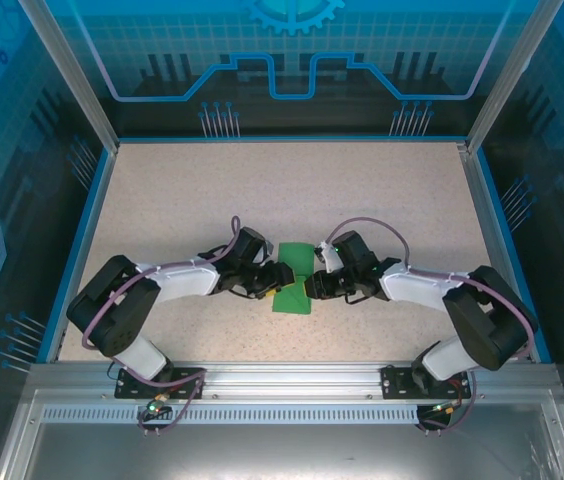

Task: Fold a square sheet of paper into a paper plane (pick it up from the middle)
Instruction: Turn over the paper at the center of the table.

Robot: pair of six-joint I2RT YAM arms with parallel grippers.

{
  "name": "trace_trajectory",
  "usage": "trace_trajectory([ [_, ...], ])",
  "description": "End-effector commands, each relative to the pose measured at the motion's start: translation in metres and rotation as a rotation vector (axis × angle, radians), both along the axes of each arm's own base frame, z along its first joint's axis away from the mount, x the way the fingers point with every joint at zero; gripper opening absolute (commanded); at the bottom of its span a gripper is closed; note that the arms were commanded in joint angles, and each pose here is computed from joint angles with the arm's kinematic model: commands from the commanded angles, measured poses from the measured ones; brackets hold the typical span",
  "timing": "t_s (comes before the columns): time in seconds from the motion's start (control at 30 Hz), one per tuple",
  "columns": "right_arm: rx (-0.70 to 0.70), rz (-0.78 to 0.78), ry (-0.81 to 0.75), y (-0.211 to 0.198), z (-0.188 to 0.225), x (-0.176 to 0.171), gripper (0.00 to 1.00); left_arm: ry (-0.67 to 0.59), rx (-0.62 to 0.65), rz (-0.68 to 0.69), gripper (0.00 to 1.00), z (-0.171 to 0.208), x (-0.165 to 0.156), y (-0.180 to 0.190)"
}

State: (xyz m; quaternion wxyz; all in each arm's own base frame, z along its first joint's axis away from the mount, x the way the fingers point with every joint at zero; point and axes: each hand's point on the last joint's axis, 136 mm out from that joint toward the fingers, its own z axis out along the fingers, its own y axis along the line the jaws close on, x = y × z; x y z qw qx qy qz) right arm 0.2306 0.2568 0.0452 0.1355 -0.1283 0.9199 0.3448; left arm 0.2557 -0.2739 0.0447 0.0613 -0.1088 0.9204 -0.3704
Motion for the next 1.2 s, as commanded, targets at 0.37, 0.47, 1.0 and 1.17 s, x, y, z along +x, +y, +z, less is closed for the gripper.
trace_trajectory([
  [0.37, 0.042, 0.005, -0.002, 0.008, -0.004, 0.019, 0.13, -0.011, 0.032, 0.021, 0.56, -0.008, -0.006, 0.004],
  [0.47, 0.080, -0.009, 0.005, 0.008, -0.001, 0.019, 0.08, -0.016, 0.034, 0.025, 0.59, -0.006, -0.006, 0.006],
  [1.0, 0.283, -0.065, 0.023, 0.005, 0.024, 0.022, 0.03, -0.039, -0.144, 0.105, 0.67, 0.017, 0.008, -0.013],
  [1.17, 0.287, -0.063, 0.024, 0.004, 0.026, 0.020, 0.03, -0.049, -0.151, 0.135, 0.63, 0.015, 0.014, -0.012],
])
